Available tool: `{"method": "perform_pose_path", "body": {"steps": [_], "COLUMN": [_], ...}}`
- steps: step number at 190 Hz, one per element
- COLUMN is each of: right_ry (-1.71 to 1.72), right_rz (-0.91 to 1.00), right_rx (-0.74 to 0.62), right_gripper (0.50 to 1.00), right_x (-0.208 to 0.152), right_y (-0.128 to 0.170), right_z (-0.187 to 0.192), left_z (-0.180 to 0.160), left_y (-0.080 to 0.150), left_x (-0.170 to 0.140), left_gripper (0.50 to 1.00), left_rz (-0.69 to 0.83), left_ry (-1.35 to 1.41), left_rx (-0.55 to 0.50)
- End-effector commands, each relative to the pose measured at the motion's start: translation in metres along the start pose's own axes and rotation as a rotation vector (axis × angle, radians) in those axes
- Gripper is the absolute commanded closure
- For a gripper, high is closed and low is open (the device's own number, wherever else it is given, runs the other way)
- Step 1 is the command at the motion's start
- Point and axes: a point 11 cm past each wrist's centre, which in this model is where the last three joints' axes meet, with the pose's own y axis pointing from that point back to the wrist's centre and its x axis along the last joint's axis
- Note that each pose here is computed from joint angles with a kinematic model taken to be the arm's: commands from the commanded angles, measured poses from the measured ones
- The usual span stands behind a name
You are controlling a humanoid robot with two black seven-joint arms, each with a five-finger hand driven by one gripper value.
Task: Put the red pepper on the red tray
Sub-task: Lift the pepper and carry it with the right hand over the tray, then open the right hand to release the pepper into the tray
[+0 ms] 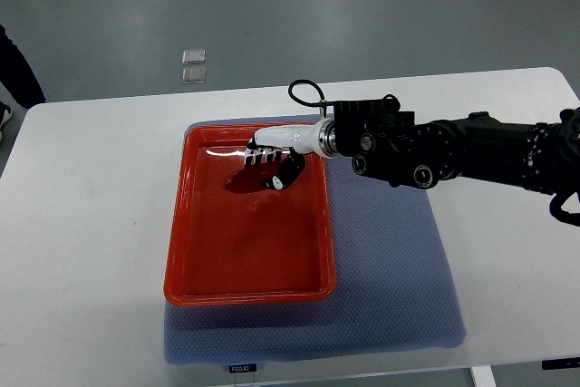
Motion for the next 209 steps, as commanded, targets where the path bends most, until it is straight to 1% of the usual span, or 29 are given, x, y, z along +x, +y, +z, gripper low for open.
{"method": "perform_pose_path", "body": {"steps": [1, 7, 13, 21, 22, 23, 24, 25, 28, 39, 40, 42, 49, 51, 70, 77, 110, 133, 162, 179, 198, 209], "right_ry": [-0.008, -0.01, -0.013, -0.013, -0.013, -0.013, -0.013, -0.013, -0.012, -0.013, -0.012, -0.012, -0.011, -0.011, -0.012, -0.013, -0.023, -0.055, -0.073, -0.092, -0.099, -0.099], "right_rz": [-0.011, -0.011, -0.013, -0.013, -0.012, -0.012, -0.013, -0.013, -0.011, -0.011, -0.01, -0.01, -0.011, -0.011, -0.01, -0.009, 0.018, 0.05, 0.041, 0.008, -0.035, -0.06], "right_rx": [0.023, 0.035, 0.042, 0.048, 0.047, 0.047, 0.048, 0.048, 0.047, 0.048, 0.05, 0.05, 0.05, 0.05, 0.051, 0.052, 0.063, 0.101, 0.157, 0.226, 0.319, 0.36], "right_gripper": [0.834, 0.805, 0.797, 0.762, 0.748, 0.748, 0.736, 0.736, 0.714, 0.685, 0.677, 0.677, 0.636, 0.632, 0.617, 0.605, 0.589, 0.589, 0.589, 0.587, 0.587, 0.589], "right_x": [-0.005, -0.006, -0.008, -0.008, -0.007, -0.007, -0.008, -0.008, -0.007, -0.006, -0.006, -0.006, -0.005, -0.005, -0.005, -0.005, 0.007, 0.02, 0.02, 0.015, 0.009, 0.002], "right_y": [-0.001, -0.001, -0.001, -0.001, -0.001, -0.001, -0.001, -0.001, -0.001, -0.001, -0.001, -0.001, -0.001, -0.001, -0.001, 0.0, 0.0, 0.001, 0.001, 0.002, 0.005, 0.006], "right_z": [-0.003, -0.003, -0.003, -0.004, -0.004, -0.004, -0.004, -0.004, -0.004, -0.004, -0.005, -0.005, -0.005, -0.005, -0.005, -0.005, -0.011, -0.023, -0.034, -0.051, -0.082, -0.094], "left_z": [0.0, 0.0, 0.0, 0.0, 0.0, 0.0, 0.0, 0.0, 0.0, 0.0, 0.0, 0.0, 0.0, 0.0, 0.0, 0.0, 0.0, 0.0, 0.0, 0.0, 0.0, 0.0], "left_y": [0.0, 0.0, 0.0, 0.0, 0.0, 0.0, 0.0, 0.0, 0.0, 0.0, 0.0, 0.0, 0.0, 0.0, 0.0, 0.0, 0.0, 0.0, 0.0, 0.0, 0.0, 0.0], "left_x": [0.0, 0.0, 0.0, 0.0, 0.0, 0.0, 0.0, 0.0, 0.0, 0.0, 0.0, 0.0, 0.0, 0.0, 0.0, 0.0, 0.0, 0.0, 0.0, 0.0, 0.0, 0.0], "left_gripper": [0.5, 0.5, 0.5, 0.5, 0.5, 0.5, 0.5, 0.5, 0.5, 0.5, 0.5, 0.5, 0.5, 0.5, 0.5, 0.5, 0.5, 0.5, 0.5, 0.5, 0.5, 0.5], "left_rz": [0.0, 0.0, 0.0, 0.0, 0.0, 0.0, 0.0, 0.0, 0.0, 0.0, 0.0, 0.0, 0.0, 0.0, 0.0, 0.0, 0.0, 0.0, 0.0, 0.0, 0.0, 0.0], "left_ry": [0.0, 0.0, 0.0, 0.0, 0.0, 0.0, 0.0, 0.0, 0.0, 0.0, 0.0, 0.0, 0.0, 0.0, 0.0, 0.0, 0.0, 0.0, 0.0, 0.0, 0.0, 0.0], "left_rx": [0.0, 0.0, 0.0, 0.0, 0.0, 0.0, 0.0, 0.0, 0.0, 0.0, 0.0, 0.0, 0.0, 0.0, 0.0, 0.0, 0.0, 0.0, 0.0, 0.0, 0.0, 0.0]}}
